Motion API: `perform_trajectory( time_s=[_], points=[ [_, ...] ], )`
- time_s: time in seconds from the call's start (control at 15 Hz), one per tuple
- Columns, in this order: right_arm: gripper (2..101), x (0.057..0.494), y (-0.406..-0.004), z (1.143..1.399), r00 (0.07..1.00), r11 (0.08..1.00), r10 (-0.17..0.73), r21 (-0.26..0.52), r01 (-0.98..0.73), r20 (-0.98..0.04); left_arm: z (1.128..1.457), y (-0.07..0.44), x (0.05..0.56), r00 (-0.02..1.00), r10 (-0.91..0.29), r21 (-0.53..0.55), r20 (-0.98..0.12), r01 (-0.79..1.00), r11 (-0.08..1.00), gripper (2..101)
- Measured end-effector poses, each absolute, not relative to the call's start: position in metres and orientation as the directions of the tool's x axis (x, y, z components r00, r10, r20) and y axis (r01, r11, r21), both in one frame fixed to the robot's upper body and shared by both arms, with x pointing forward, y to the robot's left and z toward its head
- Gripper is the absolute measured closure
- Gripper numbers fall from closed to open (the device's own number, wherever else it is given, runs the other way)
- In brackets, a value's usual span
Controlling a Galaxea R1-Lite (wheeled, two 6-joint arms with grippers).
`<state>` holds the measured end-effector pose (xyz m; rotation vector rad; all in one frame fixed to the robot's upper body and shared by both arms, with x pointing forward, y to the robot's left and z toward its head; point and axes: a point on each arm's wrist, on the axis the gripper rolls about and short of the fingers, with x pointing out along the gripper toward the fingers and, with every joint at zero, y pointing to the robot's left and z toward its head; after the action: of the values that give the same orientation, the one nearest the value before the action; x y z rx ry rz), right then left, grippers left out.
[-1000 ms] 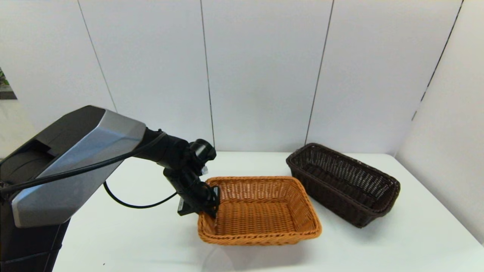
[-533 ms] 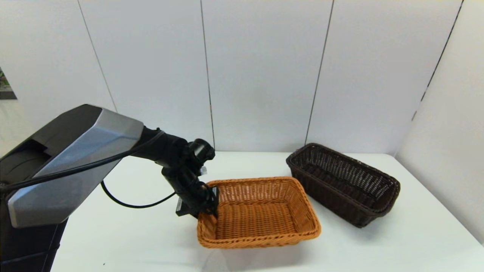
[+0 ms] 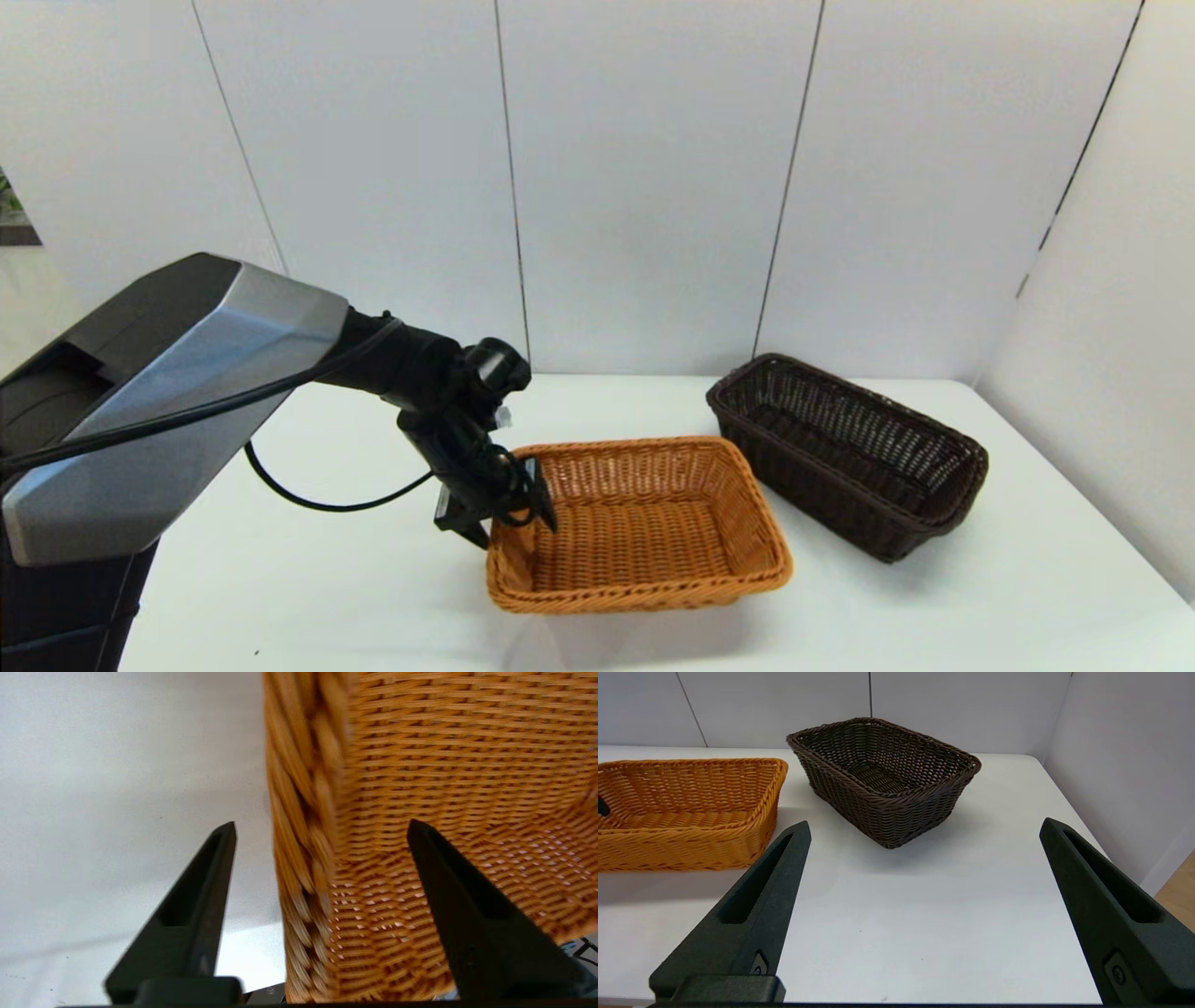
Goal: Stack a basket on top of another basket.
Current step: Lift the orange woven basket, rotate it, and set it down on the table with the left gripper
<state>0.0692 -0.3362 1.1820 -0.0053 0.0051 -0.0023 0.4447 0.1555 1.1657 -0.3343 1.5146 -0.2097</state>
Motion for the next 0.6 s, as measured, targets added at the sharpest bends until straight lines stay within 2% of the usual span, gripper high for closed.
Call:
perform_trajectory(
  time_s=[0.6],
  points=[
    [4.9, 0.069, -0.336, 1.182, 1.0, 1.0, -0.002, -0.006, 0.002, -0.005, 1.24, 0.168, 0.417, 0.154, -0.396, -0.403, -0.905, -0.017, 0.915, 12.7]
  ],
)
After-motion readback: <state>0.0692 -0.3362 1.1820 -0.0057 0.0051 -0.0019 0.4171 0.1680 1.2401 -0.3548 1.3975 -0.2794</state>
